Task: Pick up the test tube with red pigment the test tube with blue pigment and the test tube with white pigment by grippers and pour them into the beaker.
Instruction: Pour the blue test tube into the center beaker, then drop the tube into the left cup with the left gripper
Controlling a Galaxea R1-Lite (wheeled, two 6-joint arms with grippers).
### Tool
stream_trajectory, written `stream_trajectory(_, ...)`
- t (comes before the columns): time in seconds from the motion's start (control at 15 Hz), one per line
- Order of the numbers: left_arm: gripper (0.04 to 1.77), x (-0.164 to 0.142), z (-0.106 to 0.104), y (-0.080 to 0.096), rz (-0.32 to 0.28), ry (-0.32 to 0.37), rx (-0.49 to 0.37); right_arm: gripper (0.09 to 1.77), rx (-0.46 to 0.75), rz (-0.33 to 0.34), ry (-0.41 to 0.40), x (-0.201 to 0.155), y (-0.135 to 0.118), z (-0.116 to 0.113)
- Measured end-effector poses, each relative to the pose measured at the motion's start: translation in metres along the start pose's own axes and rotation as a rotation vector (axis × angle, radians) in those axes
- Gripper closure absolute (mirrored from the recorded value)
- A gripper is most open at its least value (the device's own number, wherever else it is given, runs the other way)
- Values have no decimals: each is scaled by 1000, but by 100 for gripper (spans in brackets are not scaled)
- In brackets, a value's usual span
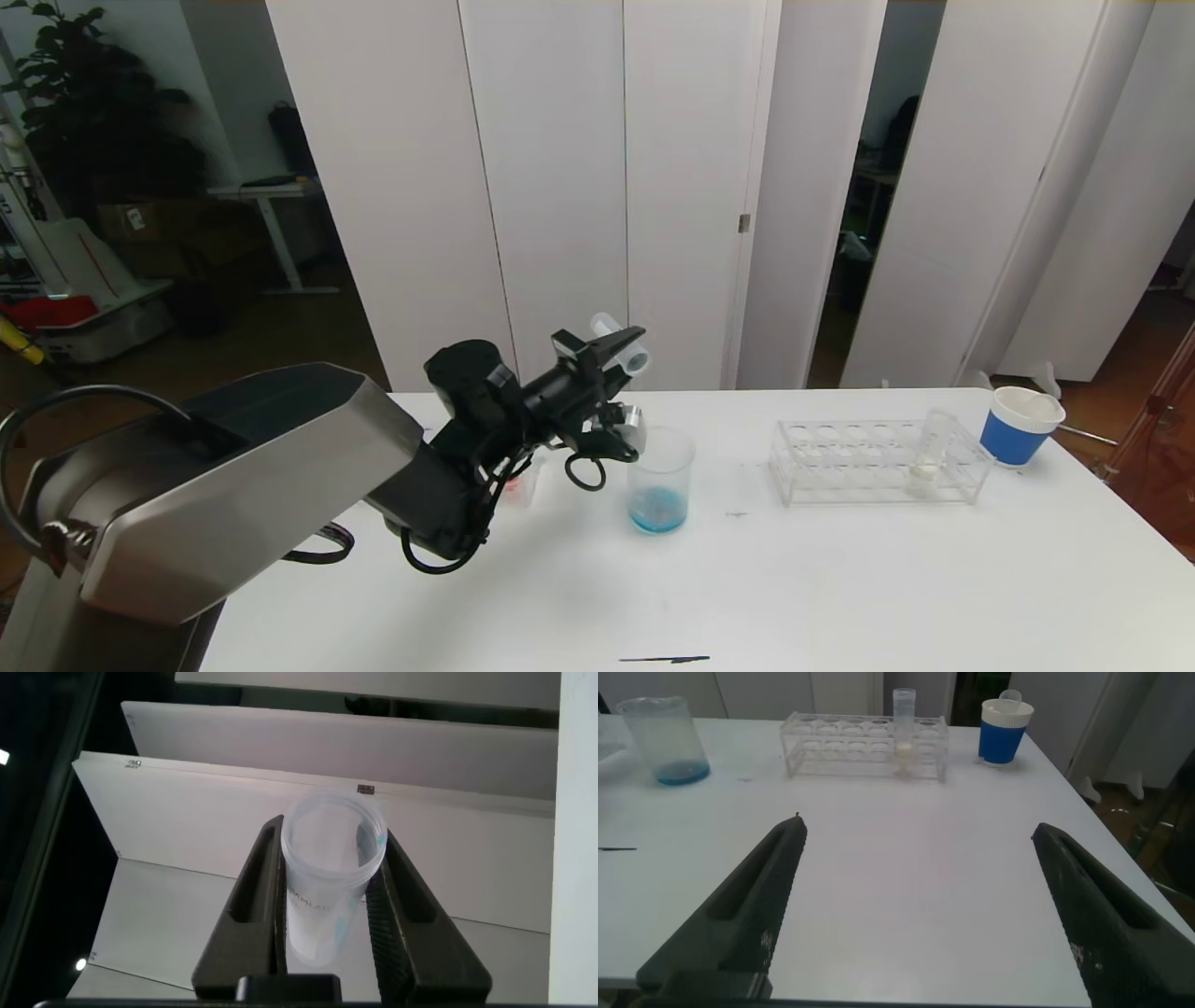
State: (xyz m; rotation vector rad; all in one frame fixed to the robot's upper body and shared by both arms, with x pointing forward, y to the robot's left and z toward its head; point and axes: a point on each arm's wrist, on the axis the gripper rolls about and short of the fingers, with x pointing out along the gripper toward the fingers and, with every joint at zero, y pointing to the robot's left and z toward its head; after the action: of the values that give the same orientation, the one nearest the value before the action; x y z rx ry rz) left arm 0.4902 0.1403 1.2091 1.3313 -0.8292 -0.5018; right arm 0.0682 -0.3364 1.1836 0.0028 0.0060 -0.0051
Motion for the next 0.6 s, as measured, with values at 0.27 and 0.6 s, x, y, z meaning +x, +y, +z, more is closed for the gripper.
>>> stream_trajectory(0.27,124,-3,1,26,-1,76,-97,13,0,0,0,0,0,0)
stream_trajectory(0.6,124,-10,8,64,-78,440,-506,13,0,1,0,0,0,0)
